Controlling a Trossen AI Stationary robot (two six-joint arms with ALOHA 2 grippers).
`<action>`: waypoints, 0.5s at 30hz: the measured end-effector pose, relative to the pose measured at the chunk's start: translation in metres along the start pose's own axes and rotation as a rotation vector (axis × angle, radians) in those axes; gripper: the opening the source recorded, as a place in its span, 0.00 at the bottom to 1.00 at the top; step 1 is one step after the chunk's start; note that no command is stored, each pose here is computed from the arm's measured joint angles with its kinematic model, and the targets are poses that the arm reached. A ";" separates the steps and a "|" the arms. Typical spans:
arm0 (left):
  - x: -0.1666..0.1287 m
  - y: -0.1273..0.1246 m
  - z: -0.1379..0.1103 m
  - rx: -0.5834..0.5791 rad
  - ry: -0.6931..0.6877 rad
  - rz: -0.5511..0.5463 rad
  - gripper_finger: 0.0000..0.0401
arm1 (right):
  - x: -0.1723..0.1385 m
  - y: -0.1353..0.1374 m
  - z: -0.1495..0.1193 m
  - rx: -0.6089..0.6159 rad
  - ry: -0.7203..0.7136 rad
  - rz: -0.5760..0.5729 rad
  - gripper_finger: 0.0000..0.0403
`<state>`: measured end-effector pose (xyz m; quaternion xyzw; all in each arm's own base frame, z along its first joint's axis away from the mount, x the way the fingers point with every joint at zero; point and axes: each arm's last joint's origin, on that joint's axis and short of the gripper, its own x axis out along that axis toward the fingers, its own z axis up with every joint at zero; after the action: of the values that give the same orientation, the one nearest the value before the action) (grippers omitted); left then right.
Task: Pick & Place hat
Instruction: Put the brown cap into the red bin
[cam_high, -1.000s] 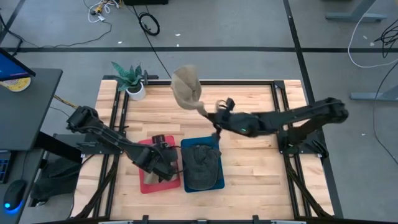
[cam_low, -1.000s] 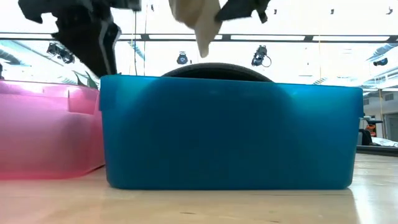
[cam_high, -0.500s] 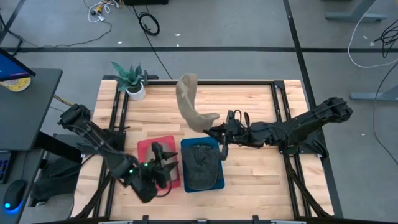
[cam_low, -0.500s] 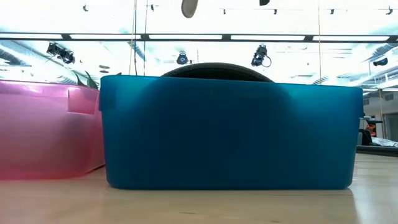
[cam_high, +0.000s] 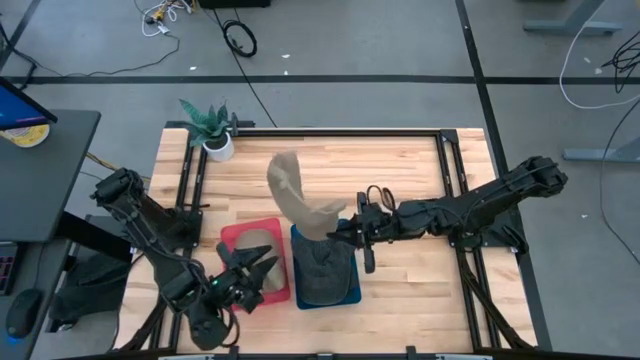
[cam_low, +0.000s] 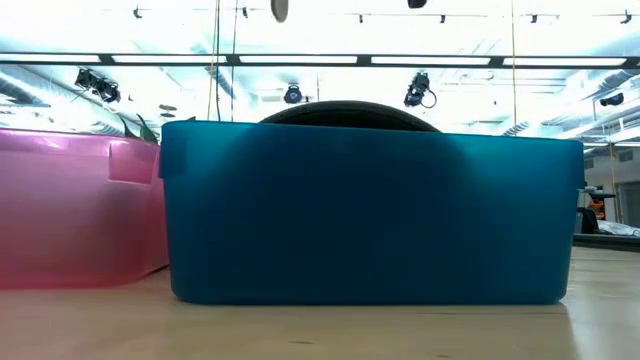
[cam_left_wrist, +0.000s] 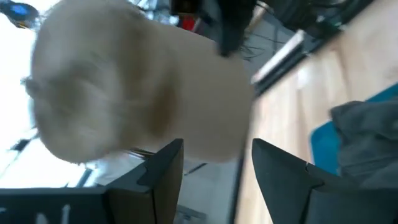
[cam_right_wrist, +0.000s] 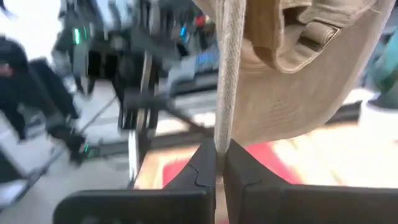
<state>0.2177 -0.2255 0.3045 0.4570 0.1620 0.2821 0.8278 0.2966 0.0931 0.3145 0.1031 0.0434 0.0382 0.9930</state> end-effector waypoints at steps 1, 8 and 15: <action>-0.002 0.001 0.002 0.013 0.000 0.011 0.49 | 0.000 -0.001 -0.003 0.005 0.032 0.012 0.01; -0.007 0.002 0.005 0.084 -0.012 0.005 0.49 | -0.001 -0.004 -0.015 0.060 0.178 0.053 0.01; 0.002 0.002 0.004 0.084 0.012 0.019 0.49 | 0.000 -0.003 -0.021 0.096 0.242 0.081 0.01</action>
<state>0.2208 -0.2258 0.3084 0.4911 0.1744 0.2858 0.8042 0.2947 0.0946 0.2932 0.1469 0.1603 0.0880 0.9721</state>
